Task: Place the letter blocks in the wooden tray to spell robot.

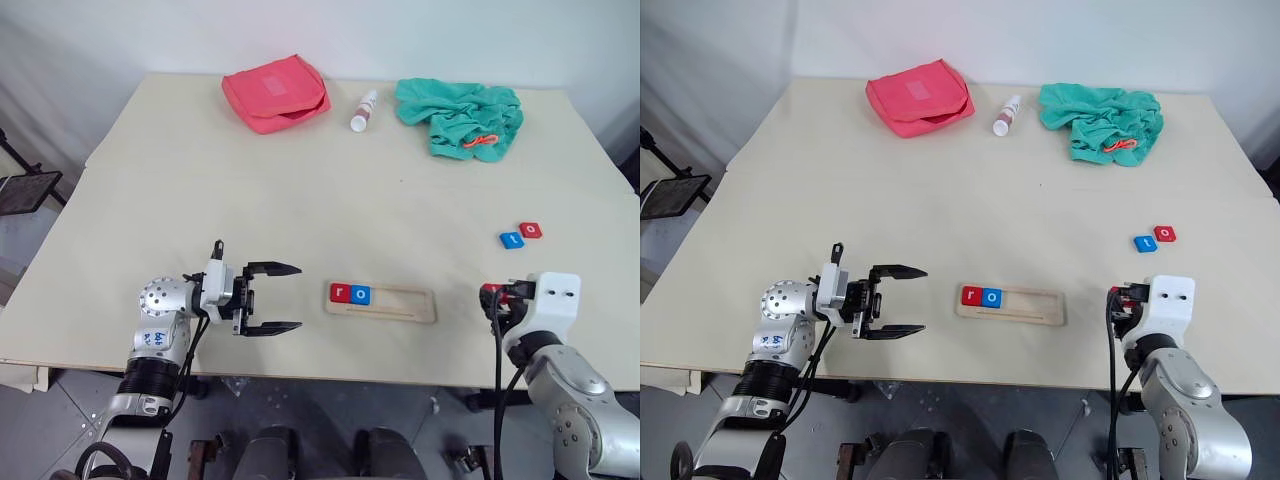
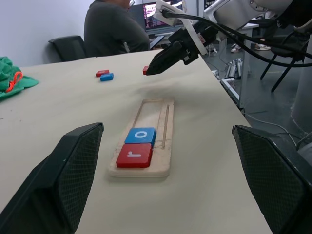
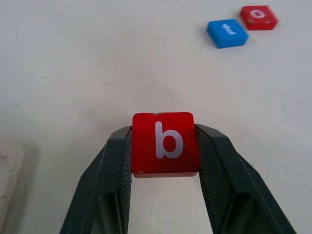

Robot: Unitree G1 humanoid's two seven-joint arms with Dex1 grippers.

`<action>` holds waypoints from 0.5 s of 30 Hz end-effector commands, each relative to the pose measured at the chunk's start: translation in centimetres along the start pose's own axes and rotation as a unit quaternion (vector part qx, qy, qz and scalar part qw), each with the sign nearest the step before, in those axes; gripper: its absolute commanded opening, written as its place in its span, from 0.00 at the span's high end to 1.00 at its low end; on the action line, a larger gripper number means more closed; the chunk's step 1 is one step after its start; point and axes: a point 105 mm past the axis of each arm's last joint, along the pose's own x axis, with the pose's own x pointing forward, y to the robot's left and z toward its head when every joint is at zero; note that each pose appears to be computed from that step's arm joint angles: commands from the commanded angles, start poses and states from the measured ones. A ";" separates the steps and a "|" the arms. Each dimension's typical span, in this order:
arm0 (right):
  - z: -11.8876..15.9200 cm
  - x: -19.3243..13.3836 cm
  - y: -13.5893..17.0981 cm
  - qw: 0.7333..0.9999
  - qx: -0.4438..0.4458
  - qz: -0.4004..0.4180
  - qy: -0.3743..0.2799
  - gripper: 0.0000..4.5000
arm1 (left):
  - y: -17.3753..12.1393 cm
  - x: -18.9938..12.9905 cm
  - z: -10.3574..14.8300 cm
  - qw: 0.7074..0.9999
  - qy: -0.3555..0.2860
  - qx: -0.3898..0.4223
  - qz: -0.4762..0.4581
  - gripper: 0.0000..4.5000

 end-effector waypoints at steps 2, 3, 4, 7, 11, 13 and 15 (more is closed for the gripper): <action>0.1 -0.9 0.4 1.000 -0.001 0.014 -0.009 0.60 | 0.4 -0.1 0.8 1.000 -0.013 0.009 0.003 0.00; 0.0 -1.0 0.7 1.000 0.002 0.021 -0.008 0.51 | 0.4 -0.2 0.7 1.000 -0.012 0.009 0.003 0.00; -0.1 -1.1 0.9 1.000 0.005 0.024 -0.006 0.45 | 0.4 -0.2 0.7 1.000 -0.012 0.009 0.003 0.00; -0.5 -1.3 1.0 1.000 0.004 0.027 -0.003 0.24 | 0.3 -0.3 0.7 1.000 -0.010 0.009 0.004 0.00; -0.4 -1.6 1.1 0.999 -0.007 0.038 -0.006 0.01 | 0.3 -0.3 0.7 1.000 -0.010 0.009 0.004 0.00; -0.2 -1.8 1.2 0.998 -0.029 0.058 -0.006 0.01 | 0.4 -0.2 0.7 1.000 -0.010 0.009 0.004 0.00; -0.1 -1.9 1.4 0.995 -0.060 0.083 0.000 0.01 | 0.4 -0.2 0.7 1.000 -0.011 0.009 0.004 0.00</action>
